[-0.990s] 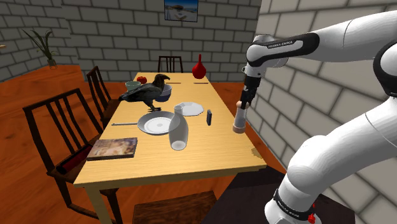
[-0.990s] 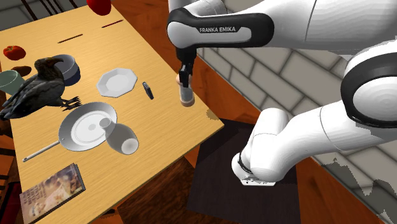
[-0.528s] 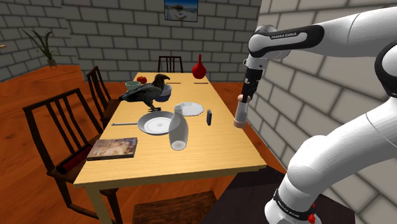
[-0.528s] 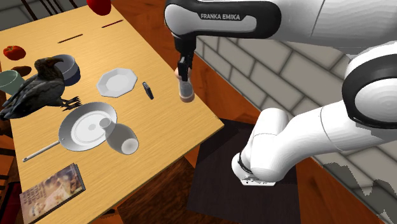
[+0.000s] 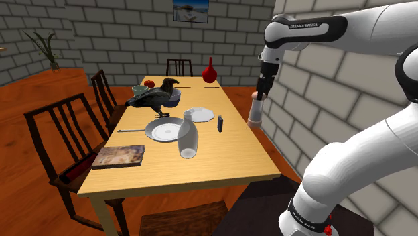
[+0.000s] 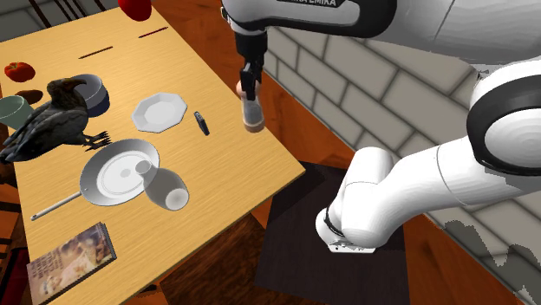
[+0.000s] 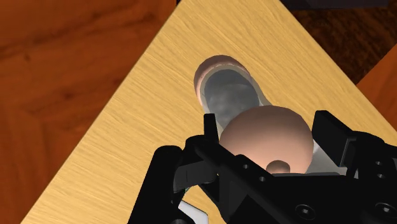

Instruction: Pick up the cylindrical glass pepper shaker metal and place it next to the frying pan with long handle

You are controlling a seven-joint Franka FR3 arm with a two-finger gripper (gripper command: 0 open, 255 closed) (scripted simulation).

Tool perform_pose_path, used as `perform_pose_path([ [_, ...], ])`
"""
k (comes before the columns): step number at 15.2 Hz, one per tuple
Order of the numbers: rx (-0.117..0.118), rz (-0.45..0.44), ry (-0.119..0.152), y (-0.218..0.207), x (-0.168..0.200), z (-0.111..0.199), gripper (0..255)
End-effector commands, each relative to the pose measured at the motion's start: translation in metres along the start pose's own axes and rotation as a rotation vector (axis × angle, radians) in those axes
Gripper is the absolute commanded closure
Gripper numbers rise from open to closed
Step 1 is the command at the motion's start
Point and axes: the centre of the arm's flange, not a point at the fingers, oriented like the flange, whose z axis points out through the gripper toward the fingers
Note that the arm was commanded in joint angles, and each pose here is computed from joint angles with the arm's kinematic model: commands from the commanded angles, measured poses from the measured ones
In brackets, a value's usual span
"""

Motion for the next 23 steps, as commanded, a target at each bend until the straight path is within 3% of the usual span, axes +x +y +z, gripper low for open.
perform_pose_path([
  [1,0.000,0.000,0.000,-0.001,0.000,-0.011,255],
  [16,0.000,0.000,0.000,-0.010,-0.001,-0.087,255],
  [23,0.000,0.000,0.000,-0.082,0.046,-0.056,255],
])
